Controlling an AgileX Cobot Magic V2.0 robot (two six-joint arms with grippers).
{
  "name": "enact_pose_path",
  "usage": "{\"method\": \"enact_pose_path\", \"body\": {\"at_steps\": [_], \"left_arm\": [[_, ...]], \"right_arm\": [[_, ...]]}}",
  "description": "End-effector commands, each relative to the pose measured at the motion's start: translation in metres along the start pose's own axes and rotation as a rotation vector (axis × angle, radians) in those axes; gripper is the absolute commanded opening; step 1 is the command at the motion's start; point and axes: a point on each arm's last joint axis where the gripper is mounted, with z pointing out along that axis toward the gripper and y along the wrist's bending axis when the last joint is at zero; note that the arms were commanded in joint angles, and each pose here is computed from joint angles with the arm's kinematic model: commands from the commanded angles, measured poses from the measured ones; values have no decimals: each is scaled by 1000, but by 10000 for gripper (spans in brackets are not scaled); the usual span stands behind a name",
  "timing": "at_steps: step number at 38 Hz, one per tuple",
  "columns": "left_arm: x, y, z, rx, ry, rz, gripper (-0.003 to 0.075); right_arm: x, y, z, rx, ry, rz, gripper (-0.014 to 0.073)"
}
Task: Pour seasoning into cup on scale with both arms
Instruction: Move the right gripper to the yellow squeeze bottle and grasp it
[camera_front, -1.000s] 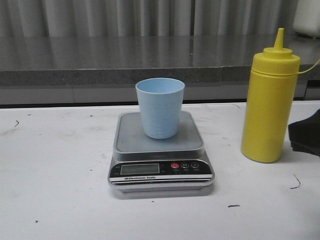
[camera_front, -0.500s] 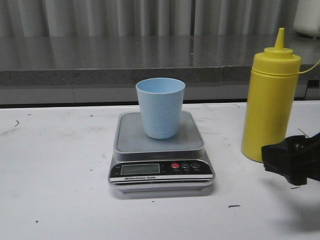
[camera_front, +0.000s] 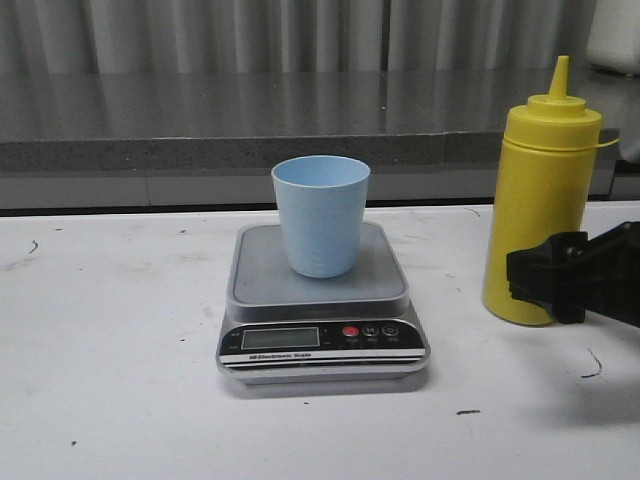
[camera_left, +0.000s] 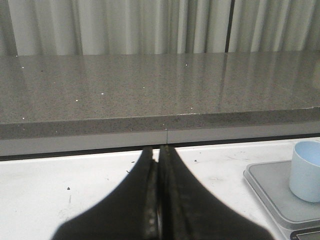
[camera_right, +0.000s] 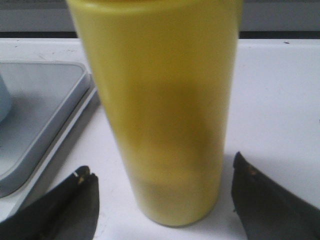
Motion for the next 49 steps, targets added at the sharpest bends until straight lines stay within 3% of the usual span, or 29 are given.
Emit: {"method": "enact_pose_path", "body": {"at_steps": [1, 26, 42, 45, 49], "left_arm": [[-13, -1, -1, 5, -83, -16, -20], [-13, -1, -1, 4, -82, -16, -20], [-13, -1, -1, 4, -82, -16, -20], [-13, -1, -1, 4, -82, -16, -20], [-13, -1, -1, 4, -82, -16, -20]], "right_arm": [[-22, 2, 4, -3, -188, 9, 563], [-54, 8, 40, -17, -269, 18, 563], [-38, 4, 52, -11, -268, 14, 560], [-38, 4, 52, -11, -268, 14, 479], [-38, 4, 52, -11, -268, 14, 246]]}}
